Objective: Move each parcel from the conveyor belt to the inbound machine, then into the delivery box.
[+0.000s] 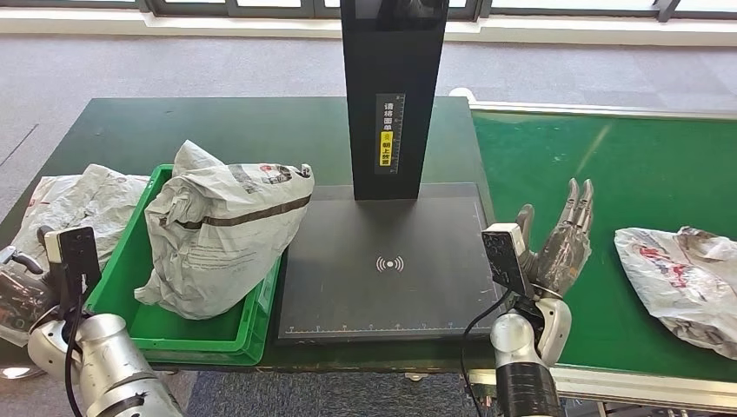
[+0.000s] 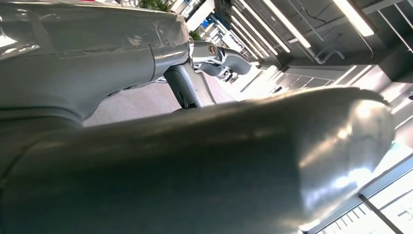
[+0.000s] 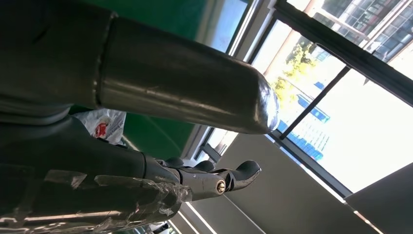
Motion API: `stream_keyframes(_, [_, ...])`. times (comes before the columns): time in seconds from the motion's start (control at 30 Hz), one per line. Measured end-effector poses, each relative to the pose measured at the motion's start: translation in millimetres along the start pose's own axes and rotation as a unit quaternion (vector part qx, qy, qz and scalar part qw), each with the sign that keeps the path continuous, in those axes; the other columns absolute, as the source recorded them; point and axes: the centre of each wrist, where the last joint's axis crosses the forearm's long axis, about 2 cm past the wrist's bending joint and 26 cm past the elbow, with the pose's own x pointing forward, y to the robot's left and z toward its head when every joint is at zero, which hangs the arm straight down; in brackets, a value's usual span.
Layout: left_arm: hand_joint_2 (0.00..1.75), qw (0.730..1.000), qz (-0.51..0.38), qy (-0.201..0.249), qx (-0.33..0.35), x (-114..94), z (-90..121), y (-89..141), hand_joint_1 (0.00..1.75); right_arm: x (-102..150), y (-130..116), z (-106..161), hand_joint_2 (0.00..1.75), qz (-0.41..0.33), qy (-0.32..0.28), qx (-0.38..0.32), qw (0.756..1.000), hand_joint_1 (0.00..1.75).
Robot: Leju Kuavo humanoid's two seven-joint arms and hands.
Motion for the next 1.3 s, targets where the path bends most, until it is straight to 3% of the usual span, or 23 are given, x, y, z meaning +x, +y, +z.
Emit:
stream_keyframes(0.13, [0.00,1.000,-0.001,0.004,0.001,-2,0,0,0.00,0,0,0,0.00,0.000,0.000,0.000,1.000,0.00])
stream_keyframes(0.27, [1.75,0.998,0.057,0.024,0.019,-1,6,-2,0.00,0,-1,0,0.00,0.033,0.005,-0.008,0.999,0.00])
stream_keyframes(0.33, [1.75,0.986,0.159,0.051,0.014,7,14,-8,0.00,-2,-5,-1,0.00,0.100,0.004,-0.017,0.995,0.00])
stream_keyframes(0.4, [1.75,0.955,0.291,0.050,-0.042,28,25,-17,0.00,-8,-11,-4,0.00,0.185,-0.009,-0.023,0.983,0.00])
stream_keyframes(0.53, [1.75,0.841,0.505,-0.009,-0.193,84,50,-30,0.00,-30,-31,-12,1.75,0.296,0.006,-0.034,0.955,0.00])
stream_keyframes(0.63, [1.75,0.687,0.643,-0.073,-0.330,124,77,-29,0.00,-59,-45,-21,1.75,0.341,0.113,-0.059,0.931,0.00])
stream_keyframes(0.7, [1.75,0.587,0.686,-0.118,-0.413,147,99,-25,0.00,-78,-51,-27,1.75,0.371,0.173,-0.067,0.910,0.00])
stream_keyframes(0.77, [1.75,0.542,0.696,-0.144,-0.449,164,115,-21,0.00,-94,-56,-30,1.75,0.395,0.183,-0.056,0.898,0.00])
stream_keyframes(0.97, [1.75,0.499,0.706,-0.154,-0.478,180,141,-12,0.00,-130,-71,-26,1.75,0.441,0.170,-0.004,0.881,0.00])
stream_keyframes(1.3, [1.75,0.468,0.705,-0.169,-0.506,187,148,-9,0.00,-159,-83,-21,1.75,0.422,0.209,0.032,0.881,0.00])
